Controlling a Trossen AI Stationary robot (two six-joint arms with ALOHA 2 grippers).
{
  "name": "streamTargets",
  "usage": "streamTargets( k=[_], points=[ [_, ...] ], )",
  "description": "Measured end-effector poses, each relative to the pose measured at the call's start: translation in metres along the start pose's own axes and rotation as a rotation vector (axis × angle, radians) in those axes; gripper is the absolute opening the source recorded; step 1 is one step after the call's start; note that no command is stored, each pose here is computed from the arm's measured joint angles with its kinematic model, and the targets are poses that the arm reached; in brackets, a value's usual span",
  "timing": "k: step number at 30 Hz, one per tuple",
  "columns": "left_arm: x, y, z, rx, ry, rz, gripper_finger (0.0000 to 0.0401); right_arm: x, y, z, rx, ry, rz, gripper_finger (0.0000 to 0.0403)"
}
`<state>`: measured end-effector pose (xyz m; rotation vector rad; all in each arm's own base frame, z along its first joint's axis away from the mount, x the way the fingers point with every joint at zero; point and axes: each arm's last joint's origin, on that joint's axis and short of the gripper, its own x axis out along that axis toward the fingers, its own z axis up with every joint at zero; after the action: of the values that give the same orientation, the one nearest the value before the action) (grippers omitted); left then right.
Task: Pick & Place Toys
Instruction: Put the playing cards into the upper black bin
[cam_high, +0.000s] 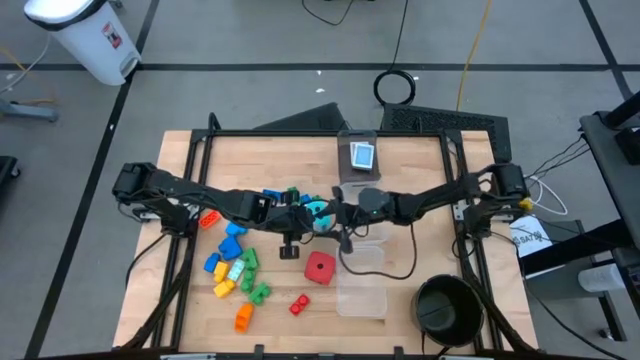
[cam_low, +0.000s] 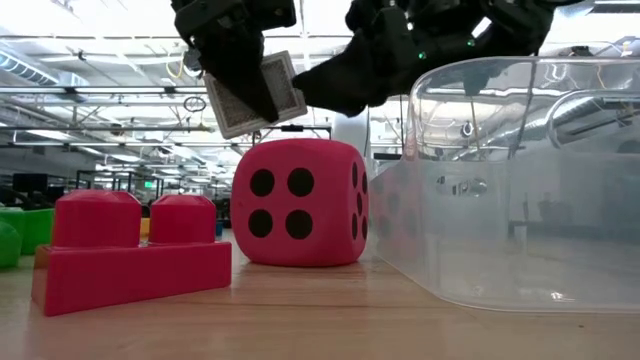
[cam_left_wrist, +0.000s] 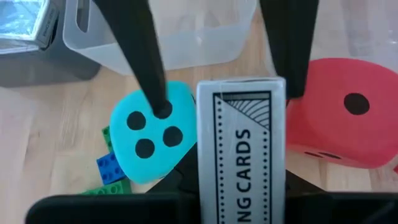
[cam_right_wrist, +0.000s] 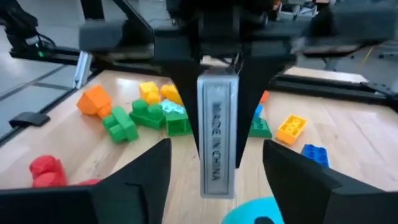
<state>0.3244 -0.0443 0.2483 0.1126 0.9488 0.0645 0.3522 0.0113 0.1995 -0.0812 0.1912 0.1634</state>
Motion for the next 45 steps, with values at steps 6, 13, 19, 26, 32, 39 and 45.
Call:
streamTargets(
  k=[6, 13, 19, 26, 32, 39, 45],
  points=[
    [0.000, 0.001, 0.000, -0.003, 0.000, 0.001, 0.0066, 0.009, -0.002, -0.002, 0.000, 0.005, -0.006, 0.0155],
    [0.000, 0.001, 0.002, -0.013, -0.024, 0.002, 0.0066, 0.010, -0.002, 0.000, -0.003, -0.012, -0.011, 0.0049],
    [0.000, 0.001, 0.003, -0.054, -0.035, 0.004, 0.0112, 0.008, -0.002, 0.002, -0.026, -0.013, -0.007, 0.0035],
    [-0.015, 0.004, -0.002, -0.085, 0.007, 0.009, 0.0237, -0.013, -0.004, 0.021, -0.075, 0.070, -0.101, 0.0035],
    [-0.051, 0.011, -0.008, -0.124, -0.070, 0.001, 0.0302, -0.038, -0.009, 0.026, -0.085, 0.174, -0.210, 0.0035],
    [-0.053, 0.012, -0.034, -0.148, -0.183, 0.035, 0.0336, -0.076, -0.039, 0.026, -0.176, 0.372, -0.639, 0.0035],
    [-0.034, 0.017, -0.053, -0.190, -0.249, 0.073, 0.0344, -0.101, -0.091, 0.010, -0.167, 0.559, -0.859, 0.0035]
  ],
)
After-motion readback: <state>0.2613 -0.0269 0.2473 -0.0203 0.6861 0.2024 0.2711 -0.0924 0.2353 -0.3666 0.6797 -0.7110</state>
